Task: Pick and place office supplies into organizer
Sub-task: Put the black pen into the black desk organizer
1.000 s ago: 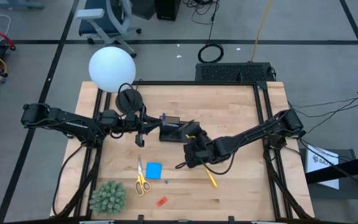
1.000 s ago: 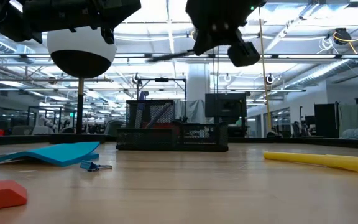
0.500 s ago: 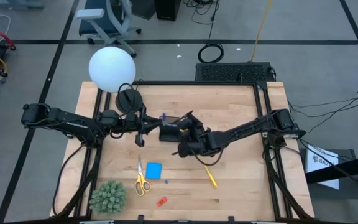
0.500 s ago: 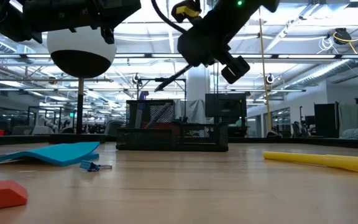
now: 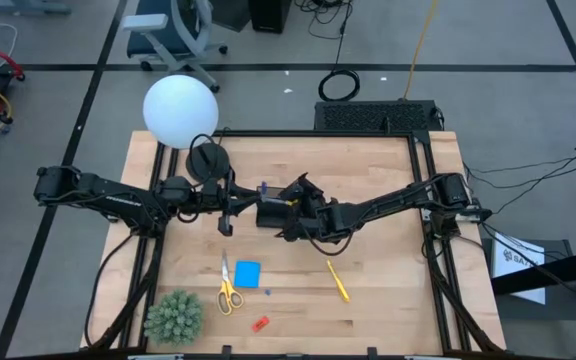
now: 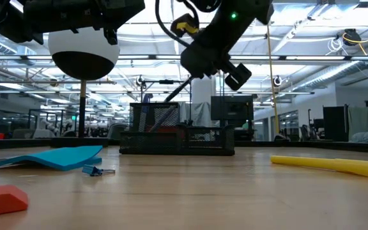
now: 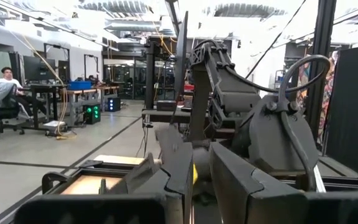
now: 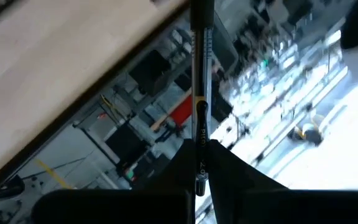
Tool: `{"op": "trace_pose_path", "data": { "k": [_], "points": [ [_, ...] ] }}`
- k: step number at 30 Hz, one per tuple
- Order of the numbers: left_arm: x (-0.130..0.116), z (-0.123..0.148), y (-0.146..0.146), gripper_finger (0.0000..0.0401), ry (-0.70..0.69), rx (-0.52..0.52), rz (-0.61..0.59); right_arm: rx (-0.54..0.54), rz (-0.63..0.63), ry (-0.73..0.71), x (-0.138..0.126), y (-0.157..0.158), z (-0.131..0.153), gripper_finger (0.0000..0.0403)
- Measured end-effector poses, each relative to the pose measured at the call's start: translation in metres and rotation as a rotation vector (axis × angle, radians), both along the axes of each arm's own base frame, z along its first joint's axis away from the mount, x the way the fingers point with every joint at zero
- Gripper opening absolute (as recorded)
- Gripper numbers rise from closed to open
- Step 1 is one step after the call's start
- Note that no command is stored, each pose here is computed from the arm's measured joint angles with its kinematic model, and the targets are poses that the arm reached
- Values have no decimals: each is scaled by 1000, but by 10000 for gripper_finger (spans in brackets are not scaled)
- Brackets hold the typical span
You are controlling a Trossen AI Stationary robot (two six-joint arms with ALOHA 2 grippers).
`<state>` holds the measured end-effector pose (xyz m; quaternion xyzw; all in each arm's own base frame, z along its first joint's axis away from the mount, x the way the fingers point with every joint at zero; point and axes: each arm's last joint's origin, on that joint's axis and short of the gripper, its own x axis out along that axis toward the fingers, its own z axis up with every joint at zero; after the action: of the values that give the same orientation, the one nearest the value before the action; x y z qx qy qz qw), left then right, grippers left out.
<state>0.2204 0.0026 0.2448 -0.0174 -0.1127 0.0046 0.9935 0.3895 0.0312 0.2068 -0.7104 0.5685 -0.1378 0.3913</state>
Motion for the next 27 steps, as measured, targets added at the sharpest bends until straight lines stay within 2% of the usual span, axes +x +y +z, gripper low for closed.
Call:
{"op": "trace_pose_path", "data": {
  "k": [8, 16, 27],
  "points": [
    [0, 0, 0, 63, 0, 1, 1, -9, 70, 21, 16, 3, -7, 11],
    [0, 0, 0, 63, 1, -1, 0, -32, 123, 148, 25, 2, -29, 11],
    [0, 0, 0, 63, 1, 1, 1, -75, 189, 175, 36, -8, -19, 11]
  ]
}}
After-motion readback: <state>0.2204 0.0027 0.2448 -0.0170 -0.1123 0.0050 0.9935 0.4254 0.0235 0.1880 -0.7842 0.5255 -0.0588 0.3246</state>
